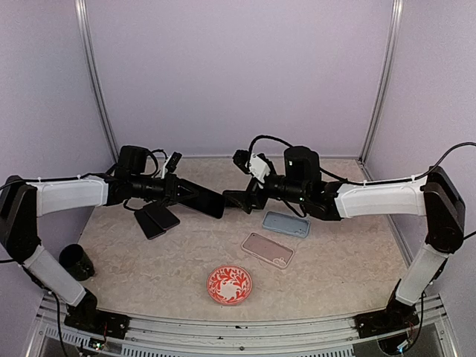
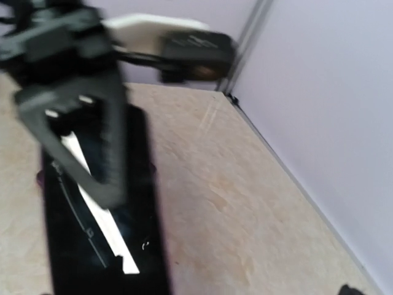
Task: Put the phone into the phone case
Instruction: Pass from the right arm to the left, then move the phone case to the center of the board.
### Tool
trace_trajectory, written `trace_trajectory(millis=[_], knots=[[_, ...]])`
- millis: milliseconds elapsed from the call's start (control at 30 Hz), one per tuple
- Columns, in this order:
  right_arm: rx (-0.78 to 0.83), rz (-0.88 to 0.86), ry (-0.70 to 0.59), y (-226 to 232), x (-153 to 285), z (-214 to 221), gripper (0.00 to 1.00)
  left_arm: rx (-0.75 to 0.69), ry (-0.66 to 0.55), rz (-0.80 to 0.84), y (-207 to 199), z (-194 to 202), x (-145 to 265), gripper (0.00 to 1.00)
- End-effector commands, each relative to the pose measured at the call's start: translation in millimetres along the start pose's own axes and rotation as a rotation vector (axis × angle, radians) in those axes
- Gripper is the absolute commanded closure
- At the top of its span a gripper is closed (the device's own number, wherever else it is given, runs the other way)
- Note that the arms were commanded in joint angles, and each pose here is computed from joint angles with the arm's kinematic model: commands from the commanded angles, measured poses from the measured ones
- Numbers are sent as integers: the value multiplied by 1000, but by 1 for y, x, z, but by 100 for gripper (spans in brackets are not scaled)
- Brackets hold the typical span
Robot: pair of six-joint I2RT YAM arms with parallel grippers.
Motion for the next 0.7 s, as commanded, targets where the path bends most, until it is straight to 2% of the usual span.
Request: trace_trajectory(millis=[0,200,667], knots=[[-203,13,7,-34,5,-5,0,-24,-61,-11,-7,-12,11,100],[-441,47,109,-74,1,22,2,-52,-166,23,-13,-29,26,100],[-752,228,275,-134,-3,91,6,-55,-300,-109,0,-57,29,100]])
Point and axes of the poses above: each gripper's point midway between its finger pads, its own x axis back along the fingers, its own y axis along the line the jaws close on, z = x × y, the point moved 4 cm from there along x, back along the fingers, and after that the axes turned 5 degrees about -x, right-handed, at the moved point
